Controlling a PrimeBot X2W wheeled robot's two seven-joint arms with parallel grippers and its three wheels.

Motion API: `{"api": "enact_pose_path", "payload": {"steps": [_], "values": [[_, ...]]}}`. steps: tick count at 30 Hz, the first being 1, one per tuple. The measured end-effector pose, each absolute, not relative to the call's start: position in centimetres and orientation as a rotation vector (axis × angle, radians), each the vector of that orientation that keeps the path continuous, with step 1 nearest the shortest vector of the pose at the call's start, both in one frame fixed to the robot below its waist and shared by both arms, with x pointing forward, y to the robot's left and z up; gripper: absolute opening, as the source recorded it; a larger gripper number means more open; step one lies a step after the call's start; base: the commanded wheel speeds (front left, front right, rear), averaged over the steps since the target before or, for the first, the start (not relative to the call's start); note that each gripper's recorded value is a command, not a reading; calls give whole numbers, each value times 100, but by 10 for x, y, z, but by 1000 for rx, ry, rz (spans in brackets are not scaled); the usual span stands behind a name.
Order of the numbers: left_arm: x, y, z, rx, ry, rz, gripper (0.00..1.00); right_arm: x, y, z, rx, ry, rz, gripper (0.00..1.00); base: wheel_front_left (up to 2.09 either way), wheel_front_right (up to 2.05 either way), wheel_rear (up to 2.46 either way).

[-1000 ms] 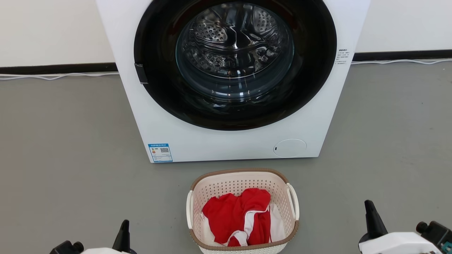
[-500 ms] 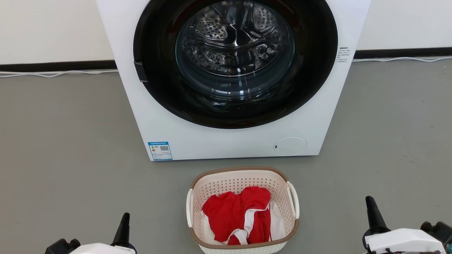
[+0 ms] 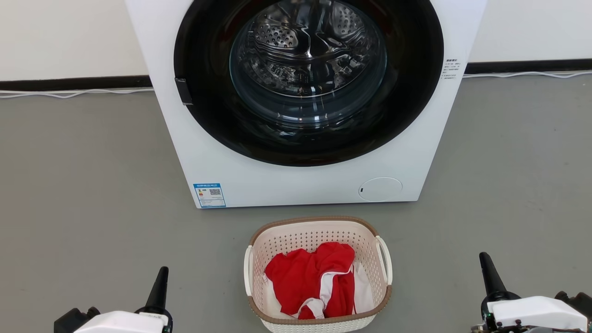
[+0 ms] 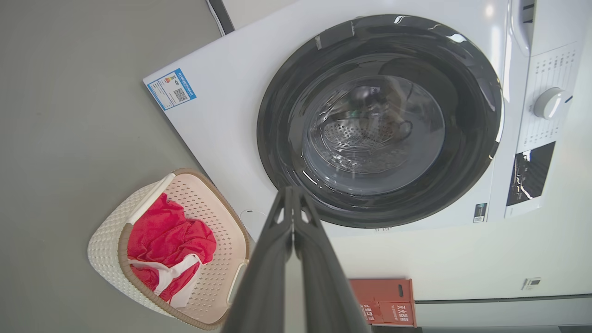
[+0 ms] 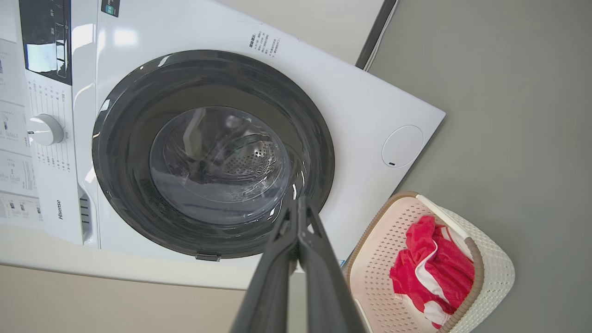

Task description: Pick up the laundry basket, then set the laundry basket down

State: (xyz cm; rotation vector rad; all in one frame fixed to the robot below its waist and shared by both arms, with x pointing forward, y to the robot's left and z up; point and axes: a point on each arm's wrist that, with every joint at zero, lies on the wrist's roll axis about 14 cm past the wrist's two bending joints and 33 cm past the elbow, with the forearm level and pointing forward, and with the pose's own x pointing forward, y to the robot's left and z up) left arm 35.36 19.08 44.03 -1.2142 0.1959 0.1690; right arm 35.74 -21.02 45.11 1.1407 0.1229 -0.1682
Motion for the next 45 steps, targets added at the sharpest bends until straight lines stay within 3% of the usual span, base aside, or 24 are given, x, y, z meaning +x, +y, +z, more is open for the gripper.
{"api": "enact_pose_path", "payload": {"steps": [31,45], "values": [[373,189,473,-1567,101,67,0,371,-206,474,1573,57,-105,0,0,0,0],[373,190,474,-1576,96,66,0,376,-205,480,1580,43,-89,0,0,0,0]]}}
